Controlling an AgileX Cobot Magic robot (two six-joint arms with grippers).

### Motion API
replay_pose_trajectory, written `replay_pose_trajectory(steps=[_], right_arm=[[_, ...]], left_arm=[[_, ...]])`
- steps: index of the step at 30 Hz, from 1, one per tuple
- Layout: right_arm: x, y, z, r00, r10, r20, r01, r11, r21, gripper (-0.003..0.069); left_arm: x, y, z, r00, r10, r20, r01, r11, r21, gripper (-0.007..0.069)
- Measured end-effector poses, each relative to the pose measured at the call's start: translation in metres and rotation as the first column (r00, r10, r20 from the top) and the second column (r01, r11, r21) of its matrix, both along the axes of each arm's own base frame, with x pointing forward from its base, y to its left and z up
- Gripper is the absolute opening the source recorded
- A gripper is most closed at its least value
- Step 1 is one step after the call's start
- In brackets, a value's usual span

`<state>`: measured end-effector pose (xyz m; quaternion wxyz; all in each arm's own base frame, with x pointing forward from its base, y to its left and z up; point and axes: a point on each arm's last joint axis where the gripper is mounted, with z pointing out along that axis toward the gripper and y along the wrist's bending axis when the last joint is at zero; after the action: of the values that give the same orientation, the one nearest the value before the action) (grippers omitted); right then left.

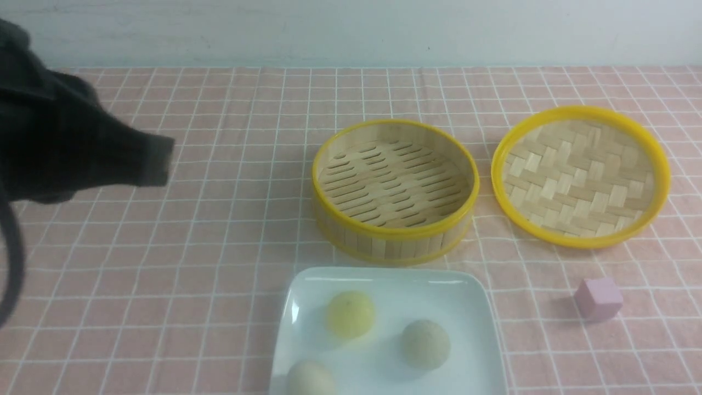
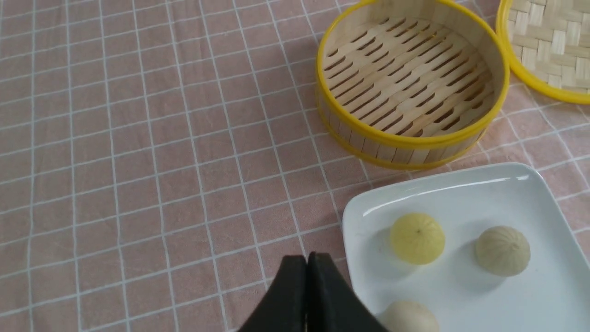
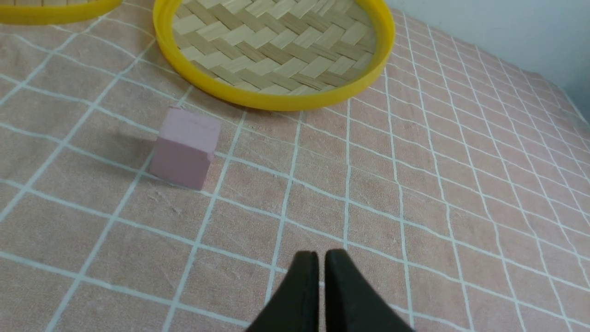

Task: Put the steamed buns into the plate on the pink tablecloth.

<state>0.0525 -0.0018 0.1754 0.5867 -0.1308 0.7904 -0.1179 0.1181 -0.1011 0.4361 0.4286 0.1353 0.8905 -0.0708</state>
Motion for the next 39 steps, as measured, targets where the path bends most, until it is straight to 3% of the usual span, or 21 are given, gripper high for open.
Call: replay_pose_trajectory(steps=[4, 6, 10, 16, 21, 25, 30, 32, 36, 39], right_arm=[[0.0, 0.001, 0.0, 1.0, -0.015, 0.005, 0.015, 0.997, 0.081, 0.0055], [0.0, 0.002, 0.0, 0.999, -0.038, 0.004, 0.036, 0.978, 0.205, 0.0057], [0.0, 0.002, -0.001, 0.998, -0.054, -0.014, 0.056, 0.961, 0.272, 0.0062], [-0.001, 0.002, -0.001, 0.998, -0.06, -0.025, 0.065, 0.954, 0.292, 0.0072], [-0.001, 0.002, -0.001, 0.998, -0.062, -0.025, 0.067, 0.954, 0.293, 0.0077], [-0.001, 0.002, -0.001, 0.998, -0.062, -0.025, 0.067, 0.954, 0.293, 0.0083], [-0.001, 0.002, -0.001, 0.998, -0.062, -0.025, 0.067, 0.954, 0.292, 0.0089], [-0.001, 0.002, -0.001, 0.998, -0.062, -0.025, 0.067, 0.954, 0.292, 0.0092], [-0.001, 0.002, -0.001, 0.998, -0.062, -0.025, 0.067, 0.954, 0.292, 0.0098], [-0.001, 0.002, -0.001, 0.998, -0.062, -0.025, 0.067, 0.954, 0.292, 0.0103]], left_arm=[[-0.016, 0.022, -0.015, 1.0, 0.0, -0.016, 0.0, 1.0, -0.028, 0.0018], [-0.028, 0.039, -0.028, 1.0, 0.01, -0.027, -0.011, 0.998, -0.06, 0.002], [-0.042, 0.056, -0.041, 0.998, 0.019, -0.054, -0.026, 0.991, -0.13, 0.002], [-0.066, 0.083, -0.099, 0.99, 0.042, -0.134, -0.076, 0.963, -0.258, 0.0022], [-0.064, 0.074, -0.126, 0.999, -0.049, -0.001, 0.045, 0.929, -0.368, 0.0022], [-0.058, 0.054, -0.134, 0.959, -0.153, 0.24, 0.252, 0.846, -0.47, 0.0022], [-0.06, 0.042, -0.134, 0.887, -0.228, 0.402, 0.412, 0.784, -0.465, 0.0022], [-0.061, 0.038, -0.138, 0.826, -0.284, 0.488, 0.496, 0.777, -0.388, 0.0023], [-0.061, 0.038, -0.142, 0.812, -0.296, 0.503, 0.504, 0.79, -0.349, 0.0027], [-0.06, 0.038, -0.142, 0.83, -0.277, 0.484, 0.488, 0.782, -0.389, 0.0031]])
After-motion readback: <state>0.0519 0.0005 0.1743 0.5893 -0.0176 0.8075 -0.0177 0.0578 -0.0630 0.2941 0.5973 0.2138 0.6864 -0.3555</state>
